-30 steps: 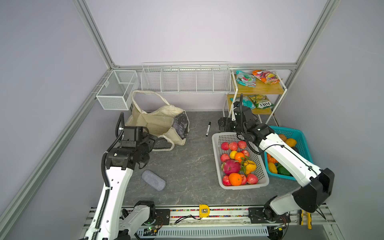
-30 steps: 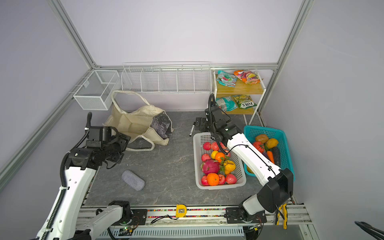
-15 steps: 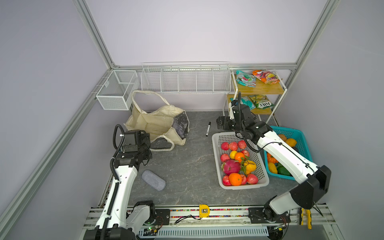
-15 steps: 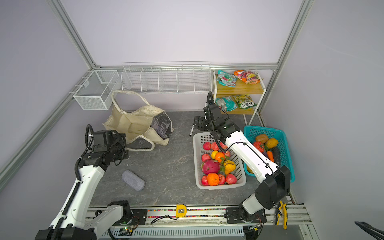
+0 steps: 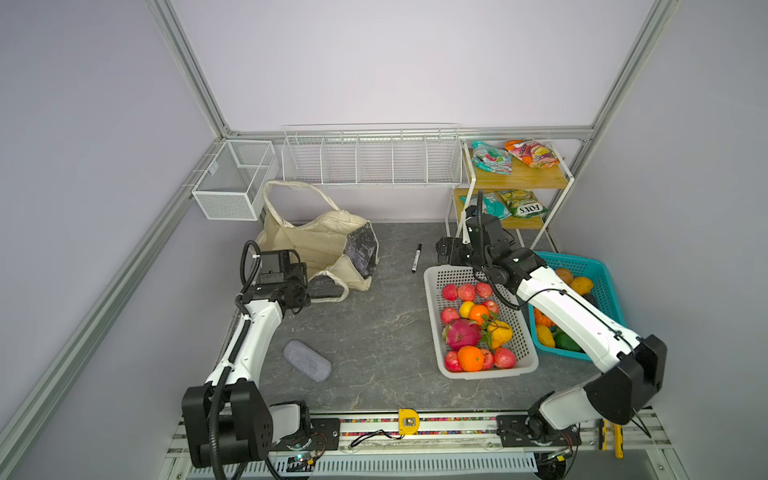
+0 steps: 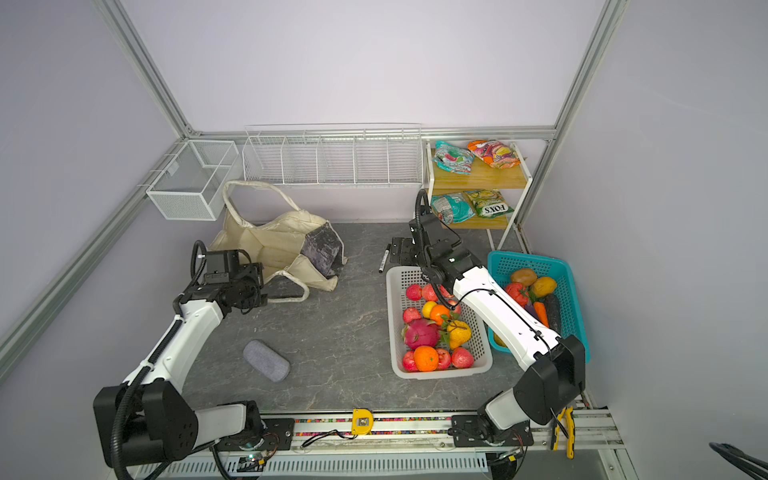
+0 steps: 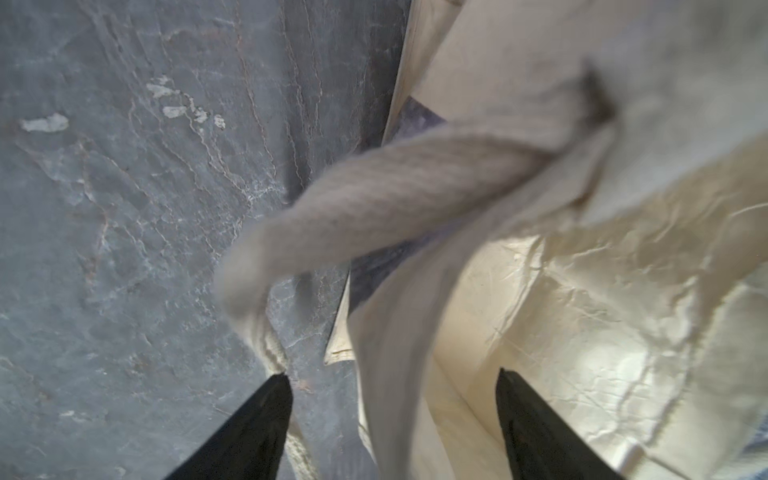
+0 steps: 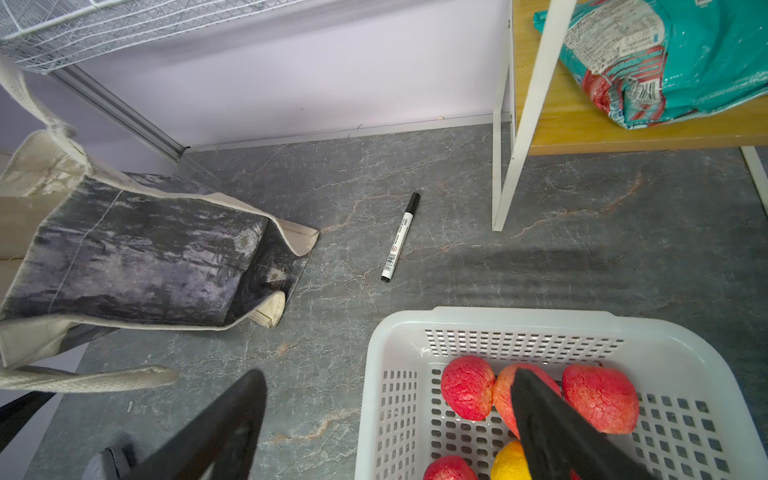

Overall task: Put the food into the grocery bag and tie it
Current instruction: 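Grasp the bag handle with the left gripper while the right grasps the other handle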

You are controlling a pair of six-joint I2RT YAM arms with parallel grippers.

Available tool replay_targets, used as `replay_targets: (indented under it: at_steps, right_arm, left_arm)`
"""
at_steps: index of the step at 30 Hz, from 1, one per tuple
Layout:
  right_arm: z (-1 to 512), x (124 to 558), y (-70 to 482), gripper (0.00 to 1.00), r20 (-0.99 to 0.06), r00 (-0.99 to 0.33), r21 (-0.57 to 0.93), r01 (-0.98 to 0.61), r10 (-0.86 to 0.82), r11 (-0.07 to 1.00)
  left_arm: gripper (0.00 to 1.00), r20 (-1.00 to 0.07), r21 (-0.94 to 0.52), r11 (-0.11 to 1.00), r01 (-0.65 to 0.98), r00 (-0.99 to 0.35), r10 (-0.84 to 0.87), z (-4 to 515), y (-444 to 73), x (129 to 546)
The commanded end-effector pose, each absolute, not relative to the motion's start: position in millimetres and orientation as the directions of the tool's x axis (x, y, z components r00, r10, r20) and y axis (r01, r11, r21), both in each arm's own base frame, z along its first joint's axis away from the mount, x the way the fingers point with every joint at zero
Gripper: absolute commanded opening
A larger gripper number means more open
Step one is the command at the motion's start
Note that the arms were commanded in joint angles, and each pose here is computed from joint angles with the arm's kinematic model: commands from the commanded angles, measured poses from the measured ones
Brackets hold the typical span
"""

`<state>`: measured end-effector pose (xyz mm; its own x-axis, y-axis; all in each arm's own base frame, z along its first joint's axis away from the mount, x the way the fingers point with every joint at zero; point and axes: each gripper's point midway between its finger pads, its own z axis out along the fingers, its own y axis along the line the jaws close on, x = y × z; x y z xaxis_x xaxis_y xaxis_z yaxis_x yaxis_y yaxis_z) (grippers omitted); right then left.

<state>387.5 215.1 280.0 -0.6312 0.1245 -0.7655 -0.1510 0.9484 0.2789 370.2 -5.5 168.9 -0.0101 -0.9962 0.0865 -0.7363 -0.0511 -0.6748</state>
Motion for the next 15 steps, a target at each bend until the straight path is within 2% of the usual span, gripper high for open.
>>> replay_targets:
  at_steps: [1,4,9,10,11,15]
  right_arm:
    - [293.9,380.1,202.5,0.94,-0.787,-0.598,0.279,-0.126,0.151,0.952]
    - [298.5,376.5,194.8,0.94,-0.798,-0.585,0.256,-0.115,0.143,0.96]
    - [303.7,366.3,183.4,0.94,-0.805,-0.573,0.254,-0.095,0.156,0.963]
    - [303.0,364.5,181.5,0.94,-0.804,-0.574,0.252,-0.091,0.156,0.964]
    - [302.8,362.4,180.0,0.94,-0.804,-0.574,0.251,-0.088,0.156,0.964]
    - [301.4,355.9,173.9,0.94,-0.803,-0.574,0.249,-0.078,0.161,0.965]
  left_arm:
    - [0.68,0.079,-0.713,-0.007,-0.701,-0.07,-0.994,190.6,-9.6,389.9]
    - [0.52,0.08,-0.705,0.023,-0.709,-0.111,-0.991,190.2,-13.7,391.2]
    - [0.1,0.076,-0.683,0.077,-0.726,-0.176,-0.981,190.4,-20.8,383.5]
    - [0.04,0.07,-0.68,0.093,-0.727,-0.191,-0.979,191.6,-21.6,382.3]
    - [0.0,0.062,-0.678,0.114,-0.726,-0.212,-0.975,193.7,-23.0,381.1]
    - [0.0,0.048,-0.678,0.208,-0.705,-0.324,-0.945,203.5,-34.7,378.0]
